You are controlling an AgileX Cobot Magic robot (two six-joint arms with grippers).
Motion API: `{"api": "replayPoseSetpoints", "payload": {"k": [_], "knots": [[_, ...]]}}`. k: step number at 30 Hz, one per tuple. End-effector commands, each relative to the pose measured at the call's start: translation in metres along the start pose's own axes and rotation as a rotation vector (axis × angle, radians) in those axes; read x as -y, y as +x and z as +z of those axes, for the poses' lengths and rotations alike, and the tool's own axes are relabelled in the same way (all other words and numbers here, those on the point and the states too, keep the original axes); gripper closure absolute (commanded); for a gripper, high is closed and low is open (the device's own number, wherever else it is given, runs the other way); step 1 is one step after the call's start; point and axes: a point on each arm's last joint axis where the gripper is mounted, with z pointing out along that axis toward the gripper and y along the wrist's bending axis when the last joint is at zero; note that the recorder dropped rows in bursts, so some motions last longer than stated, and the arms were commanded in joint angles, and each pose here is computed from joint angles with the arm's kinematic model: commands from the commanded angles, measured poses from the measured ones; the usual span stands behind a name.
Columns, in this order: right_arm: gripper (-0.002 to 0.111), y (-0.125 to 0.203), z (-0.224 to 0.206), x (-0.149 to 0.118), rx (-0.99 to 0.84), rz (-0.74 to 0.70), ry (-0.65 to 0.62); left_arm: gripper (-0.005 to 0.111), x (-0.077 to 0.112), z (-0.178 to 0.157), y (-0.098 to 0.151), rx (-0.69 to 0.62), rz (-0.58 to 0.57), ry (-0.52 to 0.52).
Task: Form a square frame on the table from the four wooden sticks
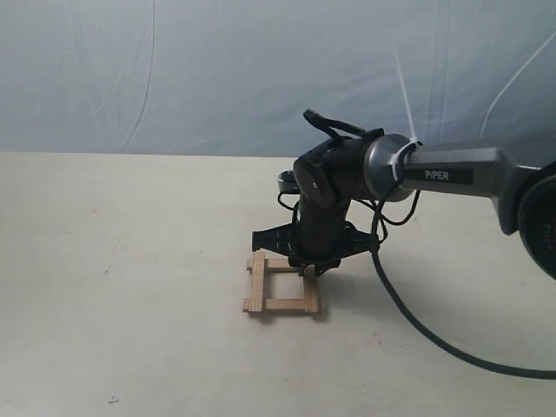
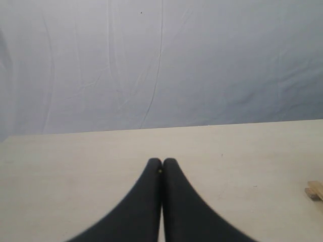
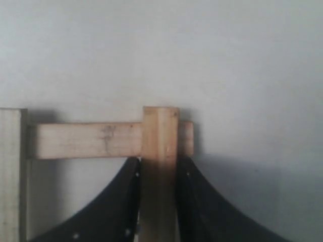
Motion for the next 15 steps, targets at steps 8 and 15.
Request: {"api": "replayPoseSetpoints", "payload": {"k": [8,15], "knots": [[0.06,-0.003,-0.009,-0.001,0.01,0.001,-0.002,0.107,0.0,0.0,0.001,0.005,-0.001,0.007],[0.109,-0.022,-0.07,0.044,0.014,-0.09,0.041,0.107,0.0,0.0,0.001,0.005,-0.001,0.007]]}}
